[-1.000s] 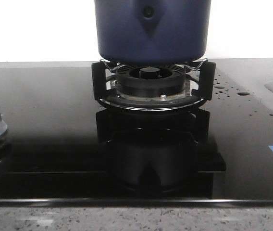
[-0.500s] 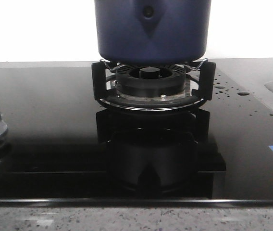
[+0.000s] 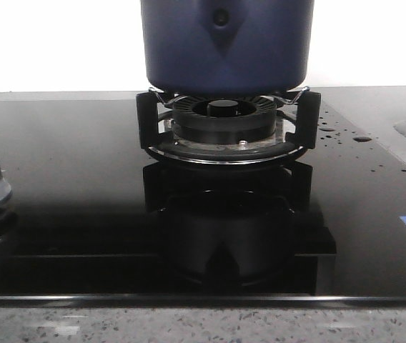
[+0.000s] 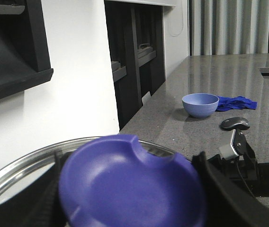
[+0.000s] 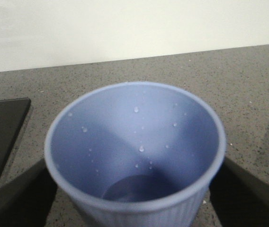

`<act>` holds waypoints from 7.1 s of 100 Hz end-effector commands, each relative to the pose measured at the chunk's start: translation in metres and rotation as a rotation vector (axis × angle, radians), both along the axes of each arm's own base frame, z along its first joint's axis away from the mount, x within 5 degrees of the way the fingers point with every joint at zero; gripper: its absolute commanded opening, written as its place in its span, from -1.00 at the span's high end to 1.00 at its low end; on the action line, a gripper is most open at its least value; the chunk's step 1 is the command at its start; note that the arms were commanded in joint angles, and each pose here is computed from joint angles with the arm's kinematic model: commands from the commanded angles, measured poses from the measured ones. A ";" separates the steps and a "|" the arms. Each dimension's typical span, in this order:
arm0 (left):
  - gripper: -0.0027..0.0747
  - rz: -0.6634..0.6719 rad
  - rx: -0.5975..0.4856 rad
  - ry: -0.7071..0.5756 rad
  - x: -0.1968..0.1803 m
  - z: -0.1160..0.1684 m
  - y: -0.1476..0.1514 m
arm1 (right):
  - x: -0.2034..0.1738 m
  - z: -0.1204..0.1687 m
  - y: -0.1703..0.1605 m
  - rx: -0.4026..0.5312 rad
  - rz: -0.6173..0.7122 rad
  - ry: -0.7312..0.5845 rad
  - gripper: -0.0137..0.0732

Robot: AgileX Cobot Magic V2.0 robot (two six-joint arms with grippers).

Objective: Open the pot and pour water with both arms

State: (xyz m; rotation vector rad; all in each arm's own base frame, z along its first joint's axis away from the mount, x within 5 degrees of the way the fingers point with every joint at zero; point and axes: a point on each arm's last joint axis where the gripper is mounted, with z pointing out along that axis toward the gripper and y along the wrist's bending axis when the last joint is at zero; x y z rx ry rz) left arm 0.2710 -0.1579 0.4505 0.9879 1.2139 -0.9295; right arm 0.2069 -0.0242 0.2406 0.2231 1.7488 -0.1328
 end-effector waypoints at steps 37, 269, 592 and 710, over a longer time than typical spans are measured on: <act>0.31 -0.037 -0.093 -0.041 -0.016 0.026 0.004 | 0.018 0.004 0.003 -0.014 0.036 -0.107 -0.33; 0.30 0.011 -0.083 -0.100 -0.069 0.063 0.032 | 0.084 0.174 0.129 -1.472 0.700 -0.349 0.40; 0.30 -0.027 -0.016 -0.085 -0.063 0.051 0.022 | -0.012 0.045 -0.002 -0.104 0.320 0.019 -0.74; 0.30 -0.016 0.011 0.231 0.051 -0.068 -0.059 | -0.117 0.149 0.040 -0.219 0.395 -0.541 0.83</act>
